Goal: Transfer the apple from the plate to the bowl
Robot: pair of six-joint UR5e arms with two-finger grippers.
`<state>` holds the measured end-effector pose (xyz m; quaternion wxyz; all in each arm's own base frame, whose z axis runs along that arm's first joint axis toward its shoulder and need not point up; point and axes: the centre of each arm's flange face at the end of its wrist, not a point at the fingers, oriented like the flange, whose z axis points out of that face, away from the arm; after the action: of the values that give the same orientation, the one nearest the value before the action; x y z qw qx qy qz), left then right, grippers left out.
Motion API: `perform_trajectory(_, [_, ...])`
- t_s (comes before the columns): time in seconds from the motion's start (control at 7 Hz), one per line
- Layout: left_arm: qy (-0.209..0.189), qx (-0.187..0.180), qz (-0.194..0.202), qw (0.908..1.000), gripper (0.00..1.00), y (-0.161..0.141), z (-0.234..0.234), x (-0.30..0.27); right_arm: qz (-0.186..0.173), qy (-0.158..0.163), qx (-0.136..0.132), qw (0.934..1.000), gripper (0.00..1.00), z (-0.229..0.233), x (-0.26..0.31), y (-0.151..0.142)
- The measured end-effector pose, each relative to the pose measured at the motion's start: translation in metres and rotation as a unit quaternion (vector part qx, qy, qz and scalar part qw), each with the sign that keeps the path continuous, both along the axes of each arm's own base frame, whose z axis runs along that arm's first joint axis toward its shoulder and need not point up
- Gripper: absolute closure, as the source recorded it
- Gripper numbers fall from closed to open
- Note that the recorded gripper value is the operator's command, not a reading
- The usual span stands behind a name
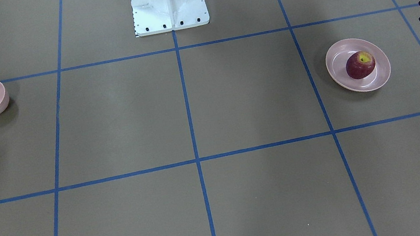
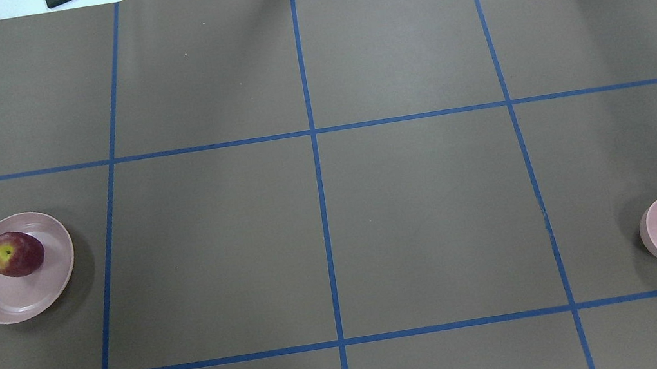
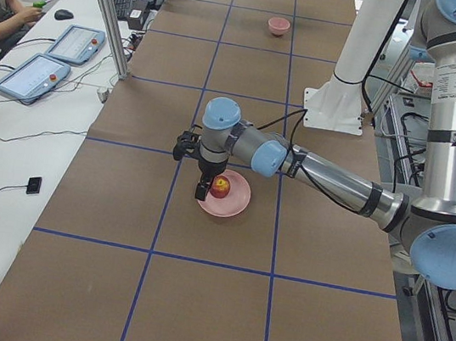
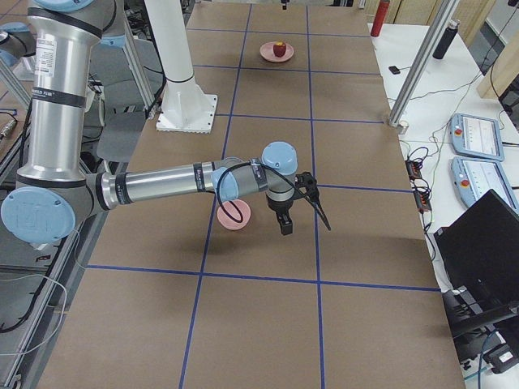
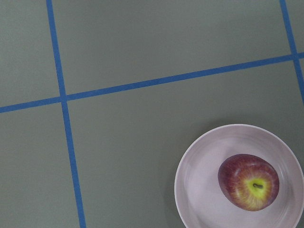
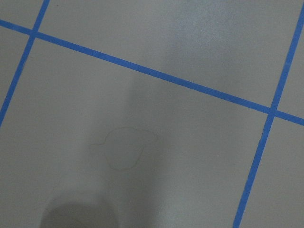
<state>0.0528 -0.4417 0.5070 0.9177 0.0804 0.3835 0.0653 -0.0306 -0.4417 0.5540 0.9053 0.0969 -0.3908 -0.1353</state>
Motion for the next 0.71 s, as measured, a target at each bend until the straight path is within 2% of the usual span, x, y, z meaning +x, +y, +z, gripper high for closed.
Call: perform_trajectory(0.71, [0.001,0.002,0.000,1.0000,0.02,0.0023,-0.0023,-0.0004,-0.001,-0.001,0.001,1.0000,0.00,-0.0019,-0.0011,-0.0006])
